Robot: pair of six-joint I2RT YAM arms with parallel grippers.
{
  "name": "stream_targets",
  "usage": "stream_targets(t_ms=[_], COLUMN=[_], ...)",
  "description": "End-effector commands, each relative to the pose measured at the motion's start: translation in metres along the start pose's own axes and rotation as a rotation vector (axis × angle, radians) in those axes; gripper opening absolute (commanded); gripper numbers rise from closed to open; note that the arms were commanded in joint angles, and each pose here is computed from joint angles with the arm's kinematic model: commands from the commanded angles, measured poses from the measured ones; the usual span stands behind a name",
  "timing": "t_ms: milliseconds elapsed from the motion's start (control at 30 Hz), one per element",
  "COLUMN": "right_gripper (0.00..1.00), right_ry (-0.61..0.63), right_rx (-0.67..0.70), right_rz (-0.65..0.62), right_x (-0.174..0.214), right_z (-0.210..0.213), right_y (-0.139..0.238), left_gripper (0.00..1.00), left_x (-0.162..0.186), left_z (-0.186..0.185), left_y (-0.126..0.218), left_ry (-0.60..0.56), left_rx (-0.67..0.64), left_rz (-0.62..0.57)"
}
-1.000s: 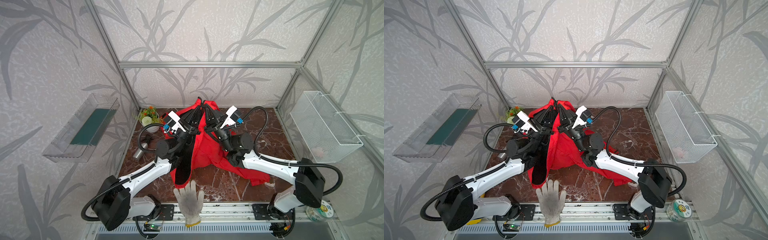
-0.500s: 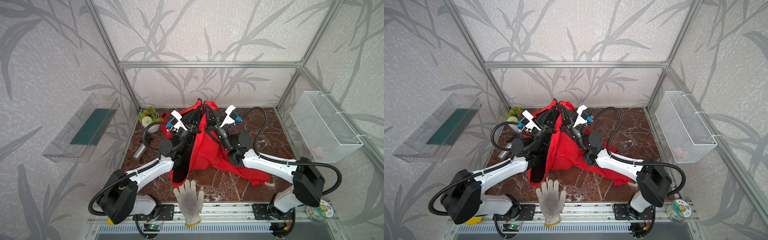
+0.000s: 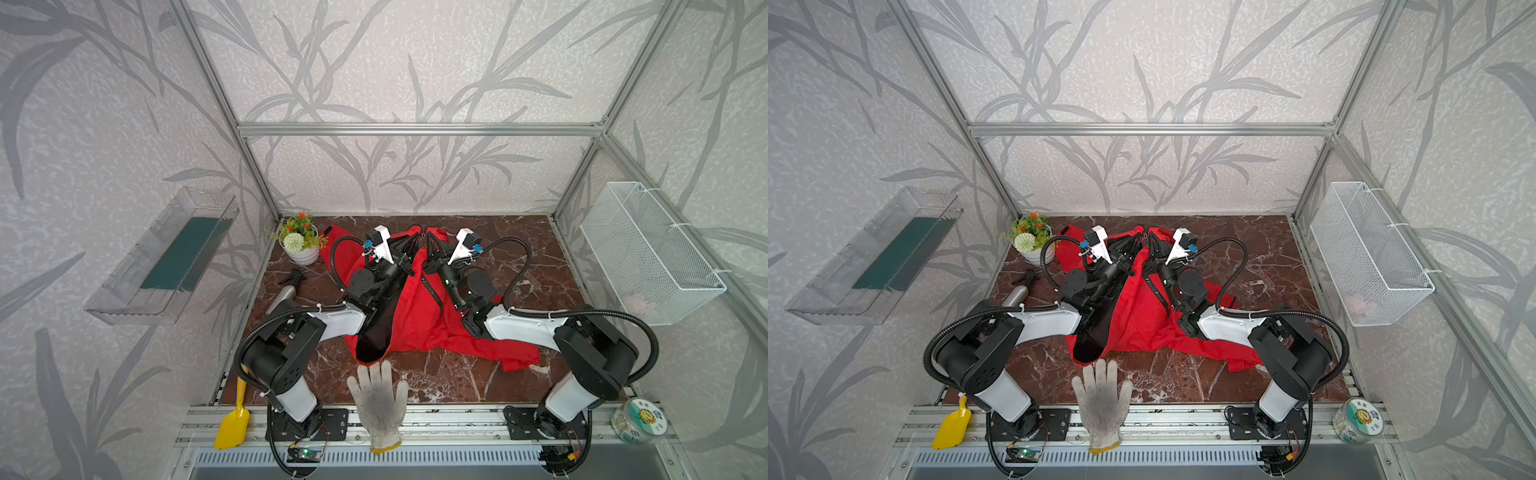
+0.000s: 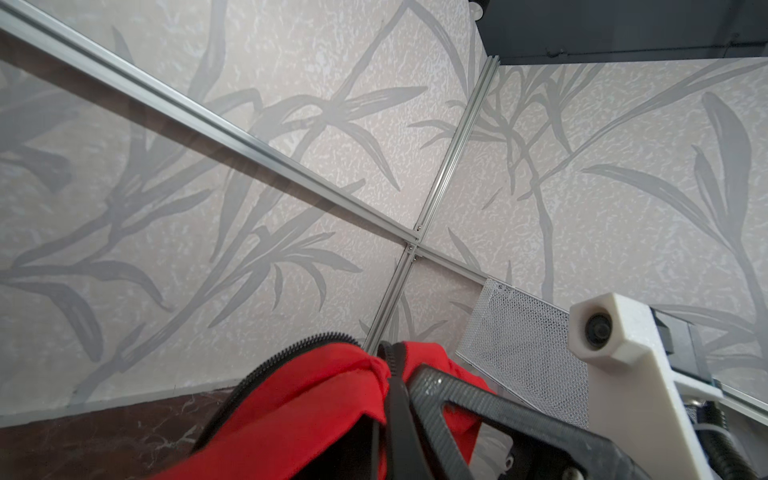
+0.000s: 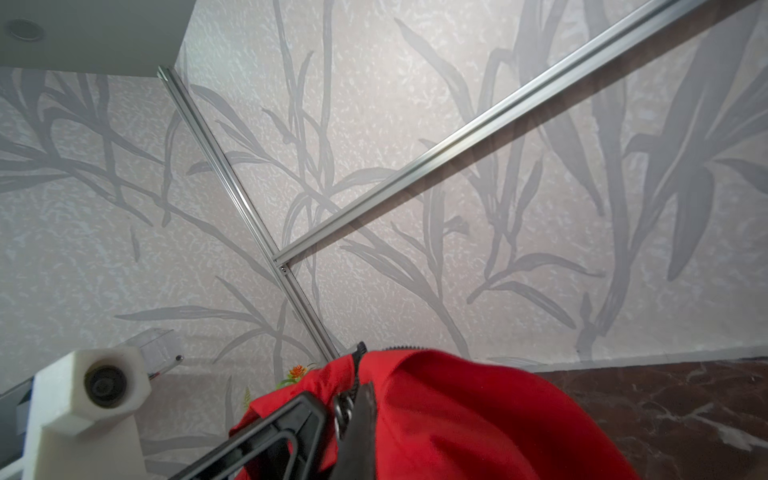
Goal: Zip up the jacket
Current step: 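Lower both grippers with the held zipper edges toward the table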
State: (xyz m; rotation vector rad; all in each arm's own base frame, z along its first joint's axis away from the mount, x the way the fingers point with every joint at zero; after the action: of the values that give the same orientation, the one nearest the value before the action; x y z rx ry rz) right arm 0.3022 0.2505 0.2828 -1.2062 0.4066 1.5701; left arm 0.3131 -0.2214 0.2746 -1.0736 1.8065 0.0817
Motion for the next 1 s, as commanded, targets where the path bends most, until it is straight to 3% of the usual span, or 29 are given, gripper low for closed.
stream_targets(t_ms=[0,400,633,800,967], right_gripper=[0.00,0.02,0.23,0.32,0.49], right_ry=[-0.112,-0.210,-0.192,-0.204,-0.216], right_rx=[0.100,0.098,0.033,0.040,0.047], right_rz=[-0.188,-0.097,-0.070,-0.068,-0.065], right_x=[-0.029,0.000,-0.002,-0.002,-0.004], right_z=[-0.019,-0.032,-0.021,-0.022,-0.024], right_y=[-0.002,0.008,0.013,0.018,0.025], left_gripper=[0.00,0.00,0.00,0.00,0.00], left_x=[0.019,0.030,0.024,0.020,0.017], left_z=[0.007,0.015,0.012,0.010,0.008], left_y=[0.007,0.007,0.008,0.008,0.008], left_ry=[0.059,0.116,0.138,0.136,0.142], left_rx=[0.001,-0.021,-0.015,-0.014,-0.009], left_rz=[0.081,0.105,0.093,0.080,0.072])
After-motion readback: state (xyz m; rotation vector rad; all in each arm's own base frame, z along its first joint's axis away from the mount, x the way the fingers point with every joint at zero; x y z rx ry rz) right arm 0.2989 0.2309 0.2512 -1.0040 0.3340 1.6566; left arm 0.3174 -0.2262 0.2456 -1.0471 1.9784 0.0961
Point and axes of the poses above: each gripper's point midway between its finger pads, its own y axis back along the fingers, its own z axis along the line the jaws close on, x = y × z, the point moved 9 cm from there along y, back along the fingers, and after that the axes turned 6 degrees about y, right-handed, at the moved point
